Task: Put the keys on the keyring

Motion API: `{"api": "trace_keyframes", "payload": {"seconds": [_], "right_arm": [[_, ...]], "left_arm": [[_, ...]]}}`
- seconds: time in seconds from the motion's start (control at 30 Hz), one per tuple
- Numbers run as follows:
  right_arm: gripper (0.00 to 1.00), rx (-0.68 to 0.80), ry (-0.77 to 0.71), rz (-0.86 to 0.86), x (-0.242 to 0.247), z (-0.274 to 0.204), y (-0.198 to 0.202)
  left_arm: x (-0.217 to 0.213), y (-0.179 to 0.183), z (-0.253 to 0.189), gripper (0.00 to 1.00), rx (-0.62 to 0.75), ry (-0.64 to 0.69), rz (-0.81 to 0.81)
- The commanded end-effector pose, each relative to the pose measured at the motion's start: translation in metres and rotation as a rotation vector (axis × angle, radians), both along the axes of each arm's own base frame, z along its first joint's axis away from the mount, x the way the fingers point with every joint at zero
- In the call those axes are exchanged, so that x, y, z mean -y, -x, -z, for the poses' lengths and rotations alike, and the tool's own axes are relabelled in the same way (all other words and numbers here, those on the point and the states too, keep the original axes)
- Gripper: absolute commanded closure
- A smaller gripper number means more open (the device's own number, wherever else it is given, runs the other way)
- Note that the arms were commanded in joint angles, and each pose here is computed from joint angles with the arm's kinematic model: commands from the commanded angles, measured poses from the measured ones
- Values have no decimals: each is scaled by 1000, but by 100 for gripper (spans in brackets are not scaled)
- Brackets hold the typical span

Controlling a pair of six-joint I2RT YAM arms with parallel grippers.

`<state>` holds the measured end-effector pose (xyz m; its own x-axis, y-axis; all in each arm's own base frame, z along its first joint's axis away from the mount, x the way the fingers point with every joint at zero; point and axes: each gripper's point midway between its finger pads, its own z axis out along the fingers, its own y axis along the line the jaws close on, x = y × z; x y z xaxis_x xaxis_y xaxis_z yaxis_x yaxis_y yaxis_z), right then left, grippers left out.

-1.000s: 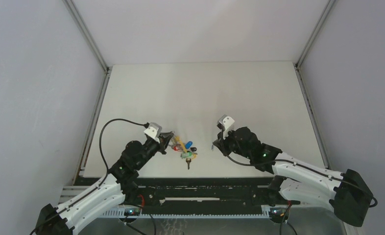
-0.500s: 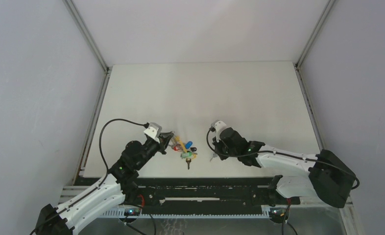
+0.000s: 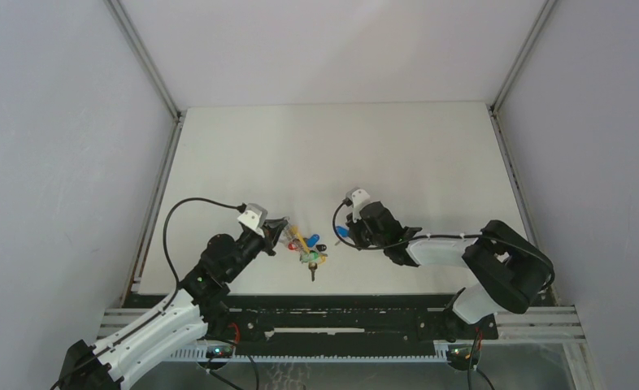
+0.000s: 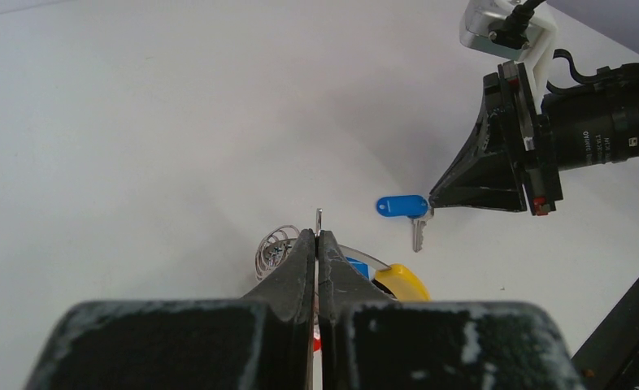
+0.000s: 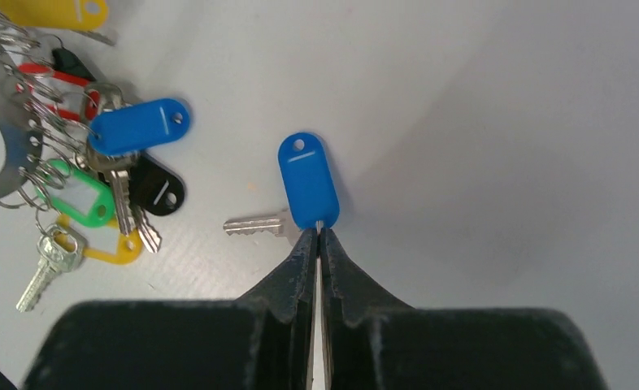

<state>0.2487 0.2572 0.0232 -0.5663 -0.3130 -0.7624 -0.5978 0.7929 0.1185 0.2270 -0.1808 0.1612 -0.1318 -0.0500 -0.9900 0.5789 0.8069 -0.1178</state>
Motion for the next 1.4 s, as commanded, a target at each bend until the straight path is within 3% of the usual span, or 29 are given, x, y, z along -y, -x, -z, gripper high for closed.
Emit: {"api": "trace_keyframes", "payload": {"seconds": [0.0,0.07,0.33,0.6,1.1,1.37], "right_arm": [[100,116,-101,-35,-23,-26,-20],[100,89,-91,-30,-20,-20,-17],[83,-40,-54,3,2,-14,1],[70,-110,47,0,19,-49,3],[69,-229,488,-75,-2,-39,-5],[73,-226,595,-96,-13,-32,-6]], "left_arm": [[-2,-5,-17,100,47,47,-23],[-2,-5,-16,100,44,45,-24],[-1,-5,-17,100,45,45,-21],[-1,-5,-18,100,45,48,-21],[-19,-12,-17,100,39,45,-131],[-24,-13,-16,100,42,45,-153]]}}
